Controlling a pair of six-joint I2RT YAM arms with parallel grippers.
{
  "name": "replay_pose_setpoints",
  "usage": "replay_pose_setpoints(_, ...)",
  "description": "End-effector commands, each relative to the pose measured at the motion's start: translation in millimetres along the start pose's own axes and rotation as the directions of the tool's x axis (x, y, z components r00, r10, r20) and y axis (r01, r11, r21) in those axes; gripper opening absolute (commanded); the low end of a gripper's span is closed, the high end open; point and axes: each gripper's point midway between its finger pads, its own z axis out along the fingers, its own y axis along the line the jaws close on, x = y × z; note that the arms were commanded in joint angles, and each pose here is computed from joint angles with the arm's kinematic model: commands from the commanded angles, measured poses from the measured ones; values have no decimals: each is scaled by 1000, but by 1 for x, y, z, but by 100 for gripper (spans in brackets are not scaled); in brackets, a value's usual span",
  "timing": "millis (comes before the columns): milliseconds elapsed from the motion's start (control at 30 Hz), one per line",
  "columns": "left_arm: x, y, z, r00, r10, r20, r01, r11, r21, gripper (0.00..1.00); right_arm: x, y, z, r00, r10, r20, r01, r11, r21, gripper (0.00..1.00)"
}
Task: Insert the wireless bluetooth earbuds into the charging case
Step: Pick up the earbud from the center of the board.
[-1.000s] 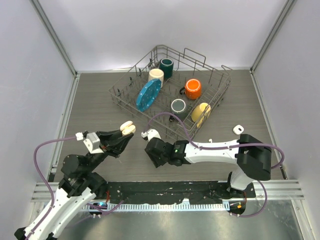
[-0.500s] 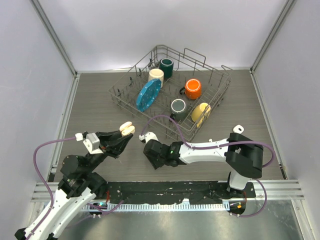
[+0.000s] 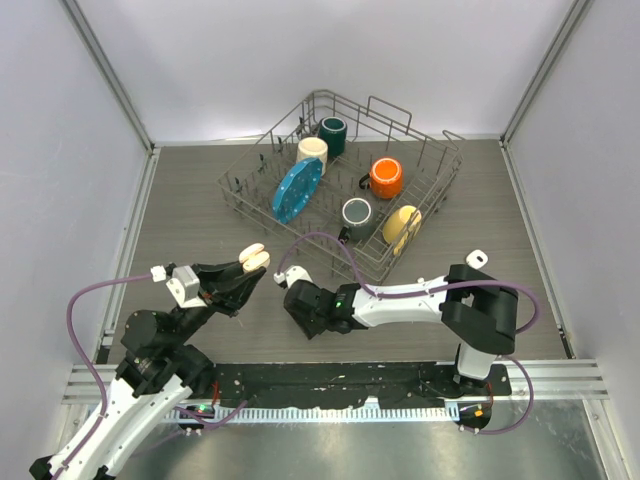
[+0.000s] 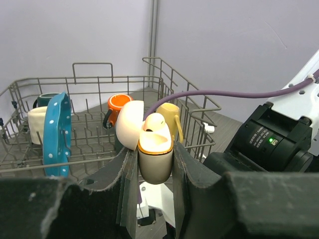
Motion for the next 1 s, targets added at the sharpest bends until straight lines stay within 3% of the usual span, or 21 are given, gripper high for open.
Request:
replay_pose_setpoints(0, -20, -1, -1, 998, 21, 59, -21, 1000, -1, 0, -23, 5, 1, 998, -12, 63, 12, 1000, -1, 48)
replay_pose_setpoints(967, -18, -1, 6, 999, 3, 54, -3, 1000, 0, 0, -18, 2, -3, 998, 41, 51, -41, 999, -8, 48)
